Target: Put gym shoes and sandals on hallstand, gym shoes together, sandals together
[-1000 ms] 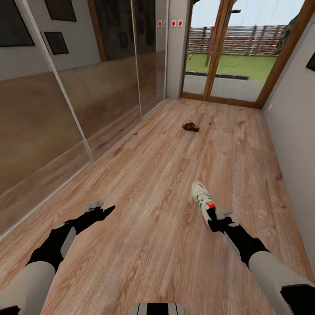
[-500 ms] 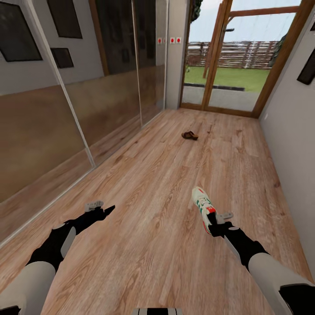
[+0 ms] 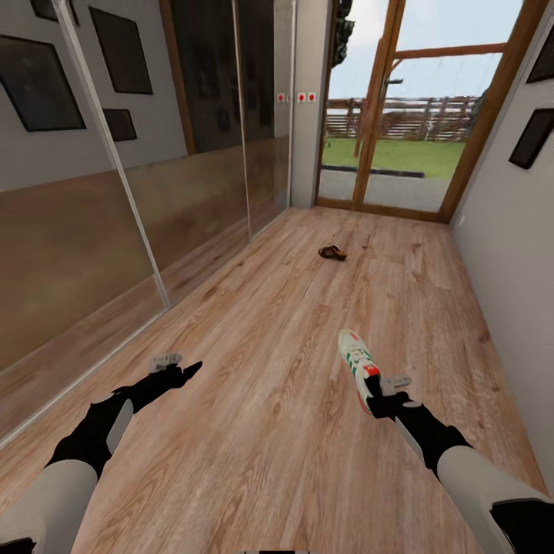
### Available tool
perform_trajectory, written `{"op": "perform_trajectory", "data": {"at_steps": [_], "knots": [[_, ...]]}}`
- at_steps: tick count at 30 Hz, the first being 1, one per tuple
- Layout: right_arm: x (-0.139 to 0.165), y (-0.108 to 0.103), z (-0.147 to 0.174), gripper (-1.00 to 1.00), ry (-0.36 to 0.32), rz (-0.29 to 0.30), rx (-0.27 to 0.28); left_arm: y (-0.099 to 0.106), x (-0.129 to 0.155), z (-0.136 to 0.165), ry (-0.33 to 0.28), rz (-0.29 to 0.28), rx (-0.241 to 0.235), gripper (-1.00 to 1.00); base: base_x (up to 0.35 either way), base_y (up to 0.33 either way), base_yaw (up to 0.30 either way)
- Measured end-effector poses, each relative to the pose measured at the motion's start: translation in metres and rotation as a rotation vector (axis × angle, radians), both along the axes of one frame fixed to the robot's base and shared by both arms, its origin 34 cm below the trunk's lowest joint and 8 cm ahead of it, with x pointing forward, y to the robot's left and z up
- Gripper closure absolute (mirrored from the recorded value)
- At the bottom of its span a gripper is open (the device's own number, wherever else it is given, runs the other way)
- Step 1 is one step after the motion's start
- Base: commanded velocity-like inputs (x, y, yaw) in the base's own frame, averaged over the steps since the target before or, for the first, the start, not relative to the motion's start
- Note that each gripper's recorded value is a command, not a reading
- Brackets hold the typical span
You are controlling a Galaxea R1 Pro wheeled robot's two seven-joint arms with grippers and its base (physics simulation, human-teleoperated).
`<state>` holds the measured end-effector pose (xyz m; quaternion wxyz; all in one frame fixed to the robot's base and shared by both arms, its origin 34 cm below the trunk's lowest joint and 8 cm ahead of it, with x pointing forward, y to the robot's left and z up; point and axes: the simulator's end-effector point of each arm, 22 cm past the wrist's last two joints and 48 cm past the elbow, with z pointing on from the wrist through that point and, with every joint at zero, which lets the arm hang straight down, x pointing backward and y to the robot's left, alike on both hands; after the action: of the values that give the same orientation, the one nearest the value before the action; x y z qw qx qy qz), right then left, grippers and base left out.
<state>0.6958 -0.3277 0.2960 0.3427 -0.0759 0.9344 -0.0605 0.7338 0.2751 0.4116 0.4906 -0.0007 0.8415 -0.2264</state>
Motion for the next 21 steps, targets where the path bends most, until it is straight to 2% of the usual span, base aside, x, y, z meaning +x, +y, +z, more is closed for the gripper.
{"op": "perform_trajectory", "data": {"at_steps": [7, 12, 21], "knots": [[0.001, -0.003, 0.012, 1.0, -0.033, -0.003, 0.001, 0.0, 0.002, 0.018, -0.026, 0.001, 0.0, -1.0, 0.0, 0.0, 0.0], [-0.008, -0.004, 0.008, 1.0, -0.013, -0.009, 0.003, 0.0, 0.002, 0.026, -0.037, 0.0, -0.001, -1.0, 0.0, 0.0, 0.0], [-0.007, -0.005, 0.021, 1.0, -0.03, -0.011, 0.003, 0.0, 0.003, 0.043, -0.062, 0.0, -0.001, -1.0, 0.0, 0.0, 0.0]]}}
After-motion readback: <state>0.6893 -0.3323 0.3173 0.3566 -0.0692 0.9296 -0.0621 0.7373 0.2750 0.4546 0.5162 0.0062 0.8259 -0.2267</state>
